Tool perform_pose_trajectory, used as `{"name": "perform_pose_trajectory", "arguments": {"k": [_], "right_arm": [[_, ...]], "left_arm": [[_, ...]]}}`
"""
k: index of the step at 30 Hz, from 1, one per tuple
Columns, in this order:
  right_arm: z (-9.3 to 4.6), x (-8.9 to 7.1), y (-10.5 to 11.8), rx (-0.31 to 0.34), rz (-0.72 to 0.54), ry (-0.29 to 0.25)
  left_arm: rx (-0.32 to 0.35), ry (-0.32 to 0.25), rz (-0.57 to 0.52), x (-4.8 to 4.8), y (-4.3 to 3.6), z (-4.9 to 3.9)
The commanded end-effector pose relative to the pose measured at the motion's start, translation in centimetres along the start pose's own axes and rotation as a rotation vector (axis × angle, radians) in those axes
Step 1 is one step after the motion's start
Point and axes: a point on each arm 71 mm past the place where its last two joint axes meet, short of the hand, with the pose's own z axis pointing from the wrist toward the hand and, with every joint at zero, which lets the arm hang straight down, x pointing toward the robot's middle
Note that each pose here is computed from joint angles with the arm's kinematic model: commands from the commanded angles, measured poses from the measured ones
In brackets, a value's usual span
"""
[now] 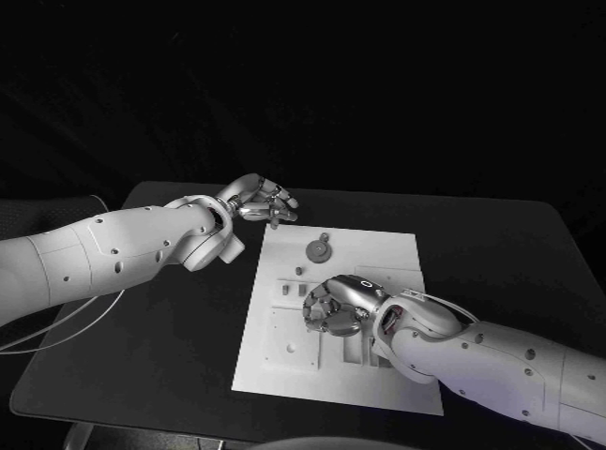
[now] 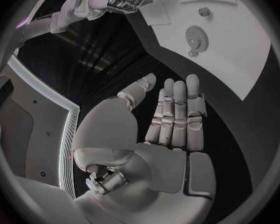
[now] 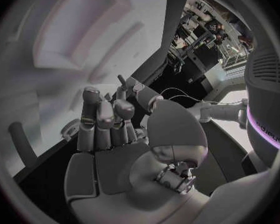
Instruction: Assemble the parts on the task board
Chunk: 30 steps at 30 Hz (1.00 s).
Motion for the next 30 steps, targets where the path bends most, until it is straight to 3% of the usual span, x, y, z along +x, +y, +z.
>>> {"name": "perform_pose_trajectory", "arguments": {"k": [1, 30], "right_arm": [[0.00, 0.33, 0.07, -0.010, -0.013, 0.023], [0.06, 1.02, -0.48, 0.004, -0.024, 0.042]], "left_arm": [[0.007, -0.004, -0.005, 0.04, -0.18, 0.08], [0.007, -0.001, -0.004, 0.08, -0.20, 0.07]]}}
